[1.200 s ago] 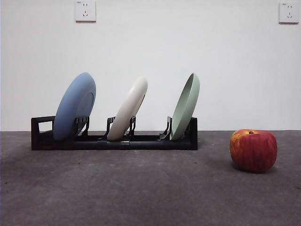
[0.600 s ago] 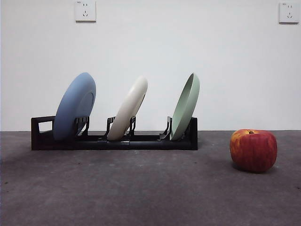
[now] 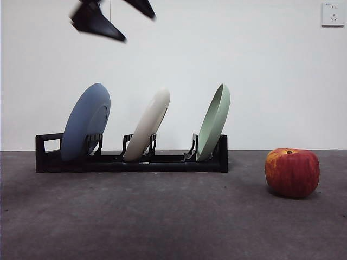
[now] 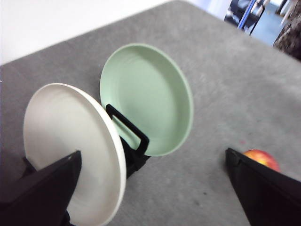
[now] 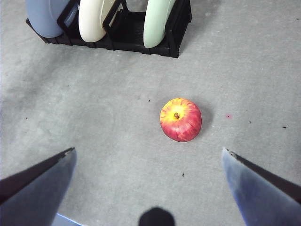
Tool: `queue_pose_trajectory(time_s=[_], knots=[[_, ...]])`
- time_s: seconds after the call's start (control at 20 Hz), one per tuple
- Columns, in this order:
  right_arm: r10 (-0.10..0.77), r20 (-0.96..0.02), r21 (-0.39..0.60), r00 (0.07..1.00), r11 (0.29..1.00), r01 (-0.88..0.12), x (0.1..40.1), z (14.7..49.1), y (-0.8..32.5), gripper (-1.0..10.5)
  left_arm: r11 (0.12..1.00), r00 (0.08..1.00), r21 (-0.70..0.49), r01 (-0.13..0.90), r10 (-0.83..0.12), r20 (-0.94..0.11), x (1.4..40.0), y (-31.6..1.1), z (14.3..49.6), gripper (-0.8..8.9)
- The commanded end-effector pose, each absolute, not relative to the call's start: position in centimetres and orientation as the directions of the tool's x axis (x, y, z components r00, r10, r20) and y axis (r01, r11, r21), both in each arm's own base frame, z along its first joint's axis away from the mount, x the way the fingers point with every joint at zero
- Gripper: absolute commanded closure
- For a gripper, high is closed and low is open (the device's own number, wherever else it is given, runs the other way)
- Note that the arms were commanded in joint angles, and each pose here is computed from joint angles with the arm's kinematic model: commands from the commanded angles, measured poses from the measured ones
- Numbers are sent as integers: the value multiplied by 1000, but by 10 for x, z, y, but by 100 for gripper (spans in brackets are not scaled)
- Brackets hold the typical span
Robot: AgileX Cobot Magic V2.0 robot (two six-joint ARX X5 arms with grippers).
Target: Take the yellow plate from the plate rack,put the plate on the table,take the apple from the table,put the apple in the plate
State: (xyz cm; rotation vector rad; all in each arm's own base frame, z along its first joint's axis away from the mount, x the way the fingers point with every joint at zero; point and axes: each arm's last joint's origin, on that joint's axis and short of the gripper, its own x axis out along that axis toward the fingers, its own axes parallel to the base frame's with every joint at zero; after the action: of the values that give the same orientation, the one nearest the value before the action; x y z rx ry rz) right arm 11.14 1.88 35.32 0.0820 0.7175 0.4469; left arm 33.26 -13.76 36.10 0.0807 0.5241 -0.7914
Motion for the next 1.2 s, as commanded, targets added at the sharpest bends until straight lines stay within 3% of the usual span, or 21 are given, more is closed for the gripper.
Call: queue_pose_trajectory(time_s=[0.05,0.35,0.8,0.95,1.2], knots=[[426,-611,221,667,901,-374,111,355,19,344,722,595,-66,689,-615,-517,357,-156,343,151],[426,-625,227,655,901,-369,115,353,19,345,779,664,53,625,-494,-561,392,-181,302,154],[424,-644,235,636,902,-363,122,350,20,348,777,619,29,628,-478,-623,409,-191,261,170],[424,-648,237,633,902,-361,124,349,20,349,778,612,21,628,-477,-631,408,-191,260,436],[423,-654,239,627,902,-359,125,349,20,349,783,593,-5,622,-475,-650,407,-189,258,685]])
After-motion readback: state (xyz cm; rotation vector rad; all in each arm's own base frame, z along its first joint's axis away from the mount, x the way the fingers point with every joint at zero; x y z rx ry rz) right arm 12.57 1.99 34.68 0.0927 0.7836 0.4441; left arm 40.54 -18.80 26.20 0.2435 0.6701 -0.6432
